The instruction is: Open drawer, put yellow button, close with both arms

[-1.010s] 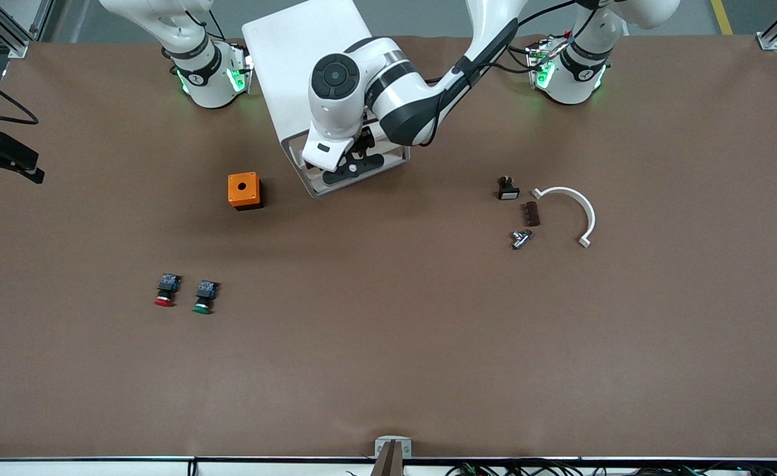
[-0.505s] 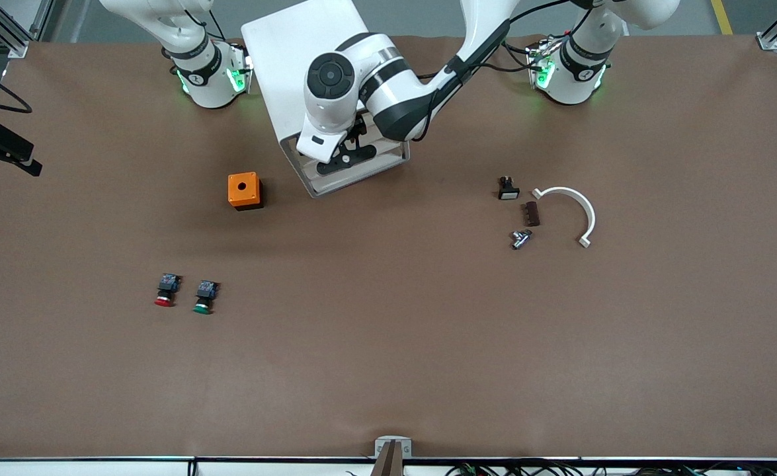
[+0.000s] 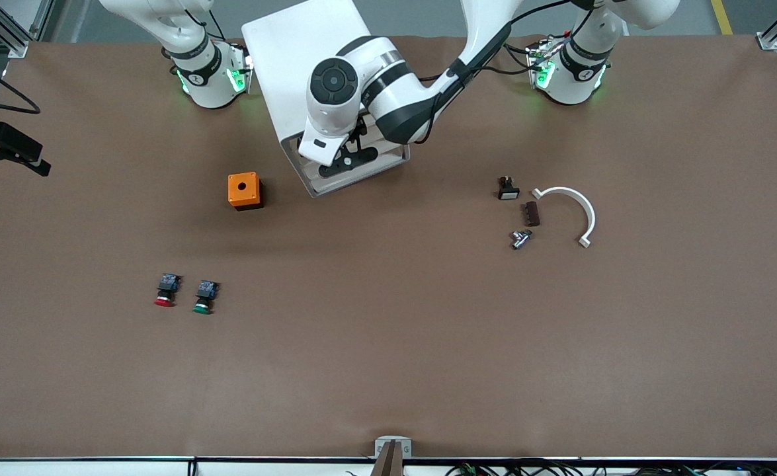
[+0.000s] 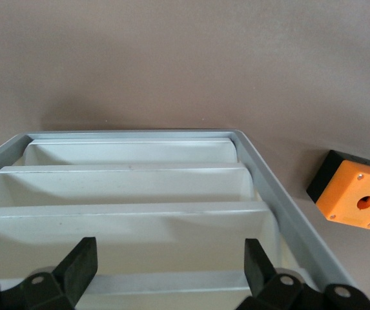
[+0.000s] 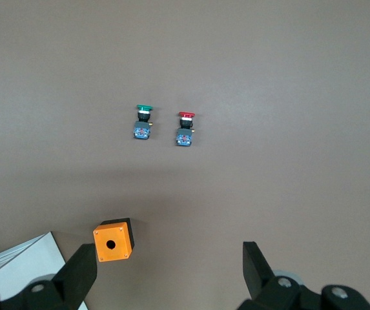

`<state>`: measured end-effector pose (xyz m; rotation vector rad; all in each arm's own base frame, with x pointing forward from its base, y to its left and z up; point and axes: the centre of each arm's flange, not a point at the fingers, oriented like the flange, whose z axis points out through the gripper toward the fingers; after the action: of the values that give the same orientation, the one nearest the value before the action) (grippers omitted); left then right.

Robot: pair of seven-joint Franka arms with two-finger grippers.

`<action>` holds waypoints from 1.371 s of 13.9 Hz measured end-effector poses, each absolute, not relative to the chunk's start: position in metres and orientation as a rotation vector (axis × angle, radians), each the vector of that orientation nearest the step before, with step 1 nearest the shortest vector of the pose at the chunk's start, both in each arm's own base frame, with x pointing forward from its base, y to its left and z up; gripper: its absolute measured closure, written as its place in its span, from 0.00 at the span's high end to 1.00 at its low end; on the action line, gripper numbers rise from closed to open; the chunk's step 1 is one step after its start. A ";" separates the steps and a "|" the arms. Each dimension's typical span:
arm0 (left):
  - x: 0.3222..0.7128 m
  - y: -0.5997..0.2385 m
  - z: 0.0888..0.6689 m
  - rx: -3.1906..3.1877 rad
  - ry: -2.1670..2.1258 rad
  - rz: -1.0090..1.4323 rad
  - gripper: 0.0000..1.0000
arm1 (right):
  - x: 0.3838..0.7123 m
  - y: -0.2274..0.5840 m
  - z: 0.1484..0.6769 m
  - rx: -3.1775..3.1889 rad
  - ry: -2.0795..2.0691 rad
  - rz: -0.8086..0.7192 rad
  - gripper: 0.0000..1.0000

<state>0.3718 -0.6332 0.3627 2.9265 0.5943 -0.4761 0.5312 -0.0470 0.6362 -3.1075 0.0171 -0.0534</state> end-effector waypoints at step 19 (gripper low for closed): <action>0.565 -0.310 0.601 2.988 0.612 -0.042 1.00 | 0.531 -0.042 0.634 -3.114 0.113 -0.033 1.00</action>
<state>0.5649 -0.3100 0.6008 2.9877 0.6120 -0.0418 0.5306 -0.0424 0.6336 -3.1144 0.1132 -0.0326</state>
